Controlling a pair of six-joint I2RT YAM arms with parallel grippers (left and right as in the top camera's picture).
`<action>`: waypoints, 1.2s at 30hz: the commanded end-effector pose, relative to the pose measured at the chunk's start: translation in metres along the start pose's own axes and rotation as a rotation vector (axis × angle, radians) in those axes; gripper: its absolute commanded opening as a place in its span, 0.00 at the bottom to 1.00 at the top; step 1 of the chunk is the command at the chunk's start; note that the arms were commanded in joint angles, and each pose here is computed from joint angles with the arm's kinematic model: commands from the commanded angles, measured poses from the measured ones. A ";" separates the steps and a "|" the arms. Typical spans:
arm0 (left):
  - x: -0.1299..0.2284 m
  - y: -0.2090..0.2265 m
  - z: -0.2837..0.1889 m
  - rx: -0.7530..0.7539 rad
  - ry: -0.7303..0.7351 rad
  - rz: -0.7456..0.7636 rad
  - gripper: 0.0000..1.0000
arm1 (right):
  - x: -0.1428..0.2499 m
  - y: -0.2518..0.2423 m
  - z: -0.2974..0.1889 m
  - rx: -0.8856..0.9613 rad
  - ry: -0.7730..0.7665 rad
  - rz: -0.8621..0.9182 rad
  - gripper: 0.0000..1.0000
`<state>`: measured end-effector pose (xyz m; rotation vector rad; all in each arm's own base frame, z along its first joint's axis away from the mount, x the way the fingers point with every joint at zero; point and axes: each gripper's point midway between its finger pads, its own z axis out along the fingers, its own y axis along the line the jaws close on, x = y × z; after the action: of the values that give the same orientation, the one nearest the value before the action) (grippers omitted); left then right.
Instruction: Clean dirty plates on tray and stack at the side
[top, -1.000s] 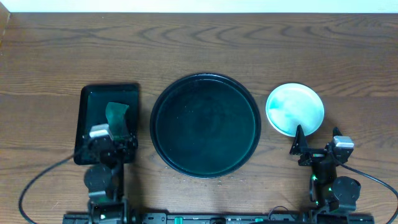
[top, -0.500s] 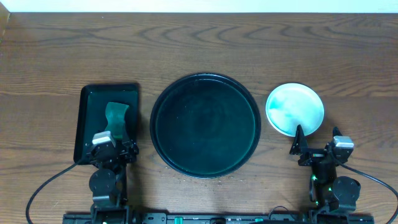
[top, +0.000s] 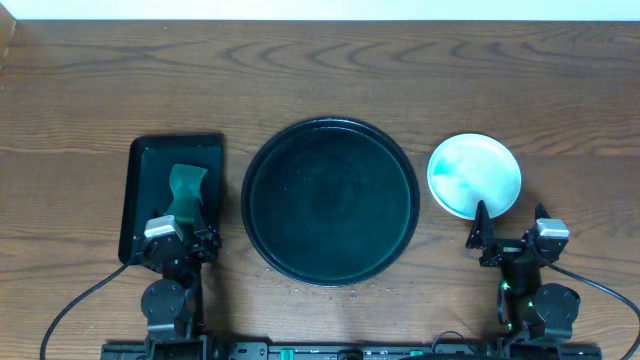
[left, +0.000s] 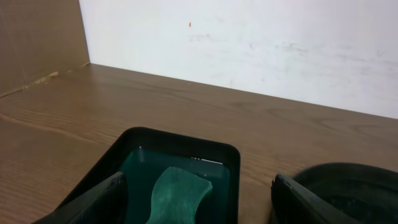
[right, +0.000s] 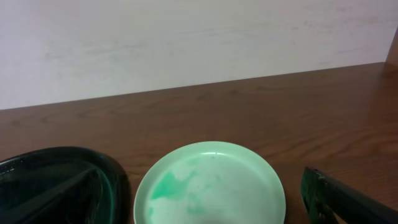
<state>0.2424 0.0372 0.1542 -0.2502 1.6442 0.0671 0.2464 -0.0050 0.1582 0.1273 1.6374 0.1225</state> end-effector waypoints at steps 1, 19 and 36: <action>0.018 0.001 0.000 -0.004 0.066 0.017 0.74 | 0.001 0.002 0.000 -0.008 0.001 0.011 0.99; 0.025 0.002 0.001 -0.008 0.095 0.021 0.74 | 0.001 0.002 0.000 -0.008 0.001 0.011 0.99; 0.025 0.002 0.001 -0.008 0.095 0.021 0.74 | 0.001 0.002 0.000 -0.008 0.001 0.011 0.99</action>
<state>0.2437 0.0359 0.1468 -0.2451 1.6787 0.0639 0.2464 -0.0050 0.1582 0.1273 1.6374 0.1225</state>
